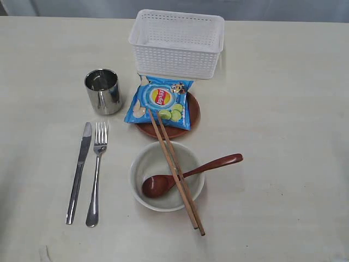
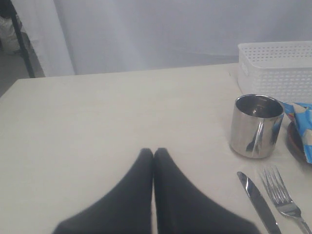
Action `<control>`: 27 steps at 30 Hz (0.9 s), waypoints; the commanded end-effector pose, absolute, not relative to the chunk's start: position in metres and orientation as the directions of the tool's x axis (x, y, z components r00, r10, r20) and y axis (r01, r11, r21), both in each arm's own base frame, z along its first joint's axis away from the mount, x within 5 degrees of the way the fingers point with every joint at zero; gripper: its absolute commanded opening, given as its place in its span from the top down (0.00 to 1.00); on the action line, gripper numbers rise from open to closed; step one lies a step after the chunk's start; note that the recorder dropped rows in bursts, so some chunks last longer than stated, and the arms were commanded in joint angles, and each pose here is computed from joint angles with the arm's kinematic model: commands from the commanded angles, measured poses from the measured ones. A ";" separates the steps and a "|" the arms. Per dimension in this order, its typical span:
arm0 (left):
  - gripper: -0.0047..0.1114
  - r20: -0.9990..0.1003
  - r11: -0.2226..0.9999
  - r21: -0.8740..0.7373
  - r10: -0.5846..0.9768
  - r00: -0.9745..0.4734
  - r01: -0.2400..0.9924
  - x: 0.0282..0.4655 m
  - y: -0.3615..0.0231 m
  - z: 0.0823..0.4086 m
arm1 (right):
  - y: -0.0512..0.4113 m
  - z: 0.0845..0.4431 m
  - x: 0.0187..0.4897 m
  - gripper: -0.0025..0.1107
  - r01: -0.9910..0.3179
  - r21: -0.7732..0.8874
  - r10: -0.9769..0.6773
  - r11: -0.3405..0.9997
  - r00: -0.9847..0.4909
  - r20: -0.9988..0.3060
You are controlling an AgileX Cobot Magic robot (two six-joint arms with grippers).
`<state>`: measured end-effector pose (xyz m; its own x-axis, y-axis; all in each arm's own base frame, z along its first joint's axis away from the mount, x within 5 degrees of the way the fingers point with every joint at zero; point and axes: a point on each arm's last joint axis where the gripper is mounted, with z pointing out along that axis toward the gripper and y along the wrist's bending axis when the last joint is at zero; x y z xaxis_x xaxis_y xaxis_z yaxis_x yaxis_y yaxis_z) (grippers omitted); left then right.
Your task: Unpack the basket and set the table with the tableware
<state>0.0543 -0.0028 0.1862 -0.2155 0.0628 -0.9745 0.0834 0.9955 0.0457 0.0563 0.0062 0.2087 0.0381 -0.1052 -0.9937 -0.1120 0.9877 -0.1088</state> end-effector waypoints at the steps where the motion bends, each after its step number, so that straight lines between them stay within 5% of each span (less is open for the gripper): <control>1: 0.96 -0.976 0.995 0.035 0.053 -0.210 0.091 0.054 -0.003 0.186 | 0.004 0.199 0.056 0.98 -0.101 -0.126 -0.133 0.987 -0.057 -0.990; 12: 0.96 -0.976 0.995 0.035 0.053 -0.210 0.091 0.054 -0.003 0.186 | 0.002 0.185 0.054 0.98 -0.096 -0.131 -0.149 0.987 -0.216 -0.965; 27: 0.96 -0.976 0.995 0.035 0.053 -0.210 0.091 0.054 -0.003 0.186 | 0.002 0.185 0.054 0.98 -0.096 -0.131 -0.149 0.987 -0.216 -0.965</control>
